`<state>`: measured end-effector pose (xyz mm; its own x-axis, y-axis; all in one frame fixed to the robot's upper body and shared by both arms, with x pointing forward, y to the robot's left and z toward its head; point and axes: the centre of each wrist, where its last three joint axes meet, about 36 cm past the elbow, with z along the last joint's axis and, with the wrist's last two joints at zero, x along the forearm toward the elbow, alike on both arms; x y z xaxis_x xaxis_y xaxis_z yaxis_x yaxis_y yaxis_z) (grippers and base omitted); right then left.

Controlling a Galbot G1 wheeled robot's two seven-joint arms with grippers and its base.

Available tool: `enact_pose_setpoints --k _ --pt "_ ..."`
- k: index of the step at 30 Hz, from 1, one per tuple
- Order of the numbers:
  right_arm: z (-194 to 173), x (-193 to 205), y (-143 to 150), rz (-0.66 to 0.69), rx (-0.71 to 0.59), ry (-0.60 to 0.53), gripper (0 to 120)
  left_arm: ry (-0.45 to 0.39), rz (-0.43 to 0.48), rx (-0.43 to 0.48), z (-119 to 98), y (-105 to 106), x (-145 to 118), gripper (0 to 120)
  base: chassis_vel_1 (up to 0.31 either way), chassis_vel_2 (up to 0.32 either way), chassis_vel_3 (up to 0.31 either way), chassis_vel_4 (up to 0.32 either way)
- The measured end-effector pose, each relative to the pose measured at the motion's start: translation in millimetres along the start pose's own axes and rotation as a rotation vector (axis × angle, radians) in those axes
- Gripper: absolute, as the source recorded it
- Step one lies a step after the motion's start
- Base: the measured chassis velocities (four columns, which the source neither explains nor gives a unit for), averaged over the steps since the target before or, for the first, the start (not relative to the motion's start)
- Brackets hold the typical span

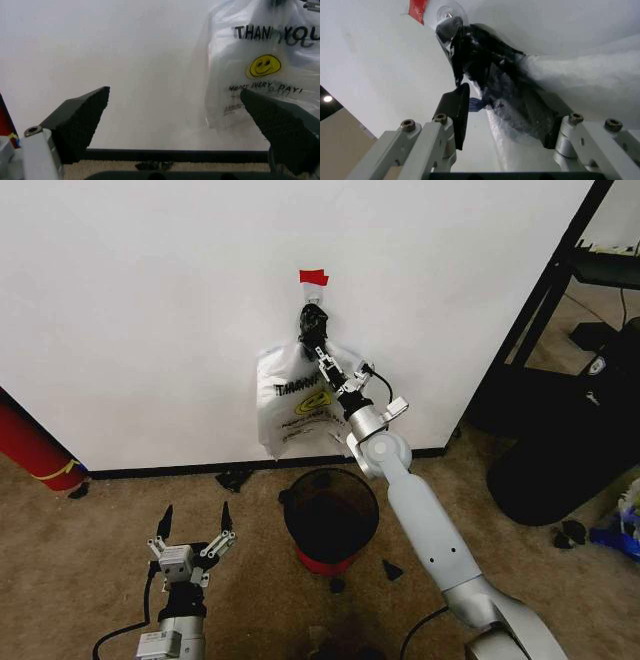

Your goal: Pick up the garbage bag from the wall and place it over the trash bin.

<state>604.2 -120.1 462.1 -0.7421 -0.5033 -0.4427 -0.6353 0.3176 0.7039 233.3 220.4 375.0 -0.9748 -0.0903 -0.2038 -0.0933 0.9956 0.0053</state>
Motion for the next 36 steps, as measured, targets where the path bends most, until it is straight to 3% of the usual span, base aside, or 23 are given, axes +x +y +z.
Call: enact_pose_setpoints --k 5,16,26,36 --pt "-1.4 -1.3 0.1 -0.002 0.004 0.001 39 -0.002 -0.001 0.002 -0.3 -0.3 0.1 100 0.000 0.000 0.000 0.000" --pt "-2.7 -1.4 -0.7 0.001 0.008 0.000 0 0.005 -0.002 0.028 -2.0 -5.0 2.4 100 0.000 0.000 0.000 0.000" --pt "-6.7 0.8 -2.3 0.000 0.013 -0.007 0 0.004 -0.002 0.028 -2.8 -6.6 5.7 100 0.000 0.000 0.000 0.000" --pt "7.0 44.0 8.7 -0.018 0.038 0.013 0 0.002 0.008 0.033 -0.2 -8.4 2.6 100 0.000 0.000 0.000 0.000"
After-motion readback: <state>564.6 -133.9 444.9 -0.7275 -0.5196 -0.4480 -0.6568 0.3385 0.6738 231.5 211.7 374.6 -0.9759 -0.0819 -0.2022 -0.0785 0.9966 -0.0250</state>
